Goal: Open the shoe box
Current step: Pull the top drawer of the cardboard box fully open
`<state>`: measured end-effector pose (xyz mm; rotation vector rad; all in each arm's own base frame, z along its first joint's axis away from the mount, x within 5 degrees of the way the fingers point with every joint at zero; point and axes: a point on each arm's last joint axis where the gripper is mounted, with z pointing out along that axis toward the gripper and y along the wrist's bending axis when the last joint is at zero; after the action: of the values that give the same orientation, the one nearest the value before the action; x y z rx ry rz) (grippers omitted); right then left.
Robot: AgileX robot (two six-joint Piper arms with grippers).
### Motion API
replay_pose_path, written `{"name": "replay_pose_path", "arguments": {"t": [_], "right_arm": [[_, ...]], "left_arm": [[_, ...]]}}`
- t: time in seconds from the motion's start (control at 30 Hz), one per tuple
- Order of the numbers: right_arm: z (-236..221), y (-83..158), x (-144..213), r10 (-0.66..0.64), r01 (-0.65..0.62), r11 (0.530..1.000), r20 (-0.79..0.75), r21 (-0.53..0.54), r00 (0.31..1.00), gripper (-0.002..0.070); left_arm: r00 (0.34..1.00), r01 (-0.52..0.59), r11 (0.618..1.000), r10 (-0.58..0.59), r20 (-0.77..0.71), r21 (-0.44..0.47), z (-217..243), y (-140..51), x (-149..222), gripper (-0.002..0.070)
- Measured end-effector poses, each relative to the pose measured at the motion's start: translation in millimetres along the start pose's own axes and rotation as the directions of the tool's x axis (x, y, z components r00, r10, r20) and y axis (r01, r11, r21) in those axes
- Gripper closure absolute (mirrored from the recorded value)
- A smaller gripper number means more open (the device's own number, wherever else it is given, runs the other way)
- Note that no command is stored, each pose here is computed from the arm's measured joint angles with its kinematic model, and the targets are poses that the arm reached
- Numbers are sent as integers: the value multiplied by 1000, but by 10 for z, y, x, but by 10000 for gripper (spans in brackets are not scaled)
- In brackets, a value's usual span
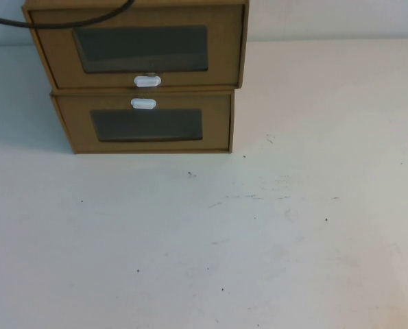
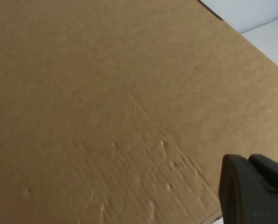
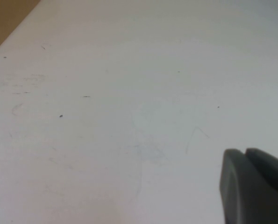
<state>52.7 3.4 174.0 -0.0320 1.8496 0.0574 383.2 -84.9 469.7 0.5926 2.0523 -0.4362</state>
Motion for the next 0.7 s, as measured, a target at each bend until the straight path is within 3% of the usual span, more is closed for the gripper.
{"name": "replay_pose_path", "arguments": {"t": [0.33, 0.7], "right_arm": [[0, 0, 0, 0, 0, 1000, 0, 0, 1000, 690], [0, 0, 0, 0, 0, 1000, 0, 0, 1000, 690]], "left_arm": [[998, 22, 999, -19, -67, 50, 616, 268, 34, 680], [994, 47, 997, -40, -105, 63, 833, 357, 143, 680]]}}
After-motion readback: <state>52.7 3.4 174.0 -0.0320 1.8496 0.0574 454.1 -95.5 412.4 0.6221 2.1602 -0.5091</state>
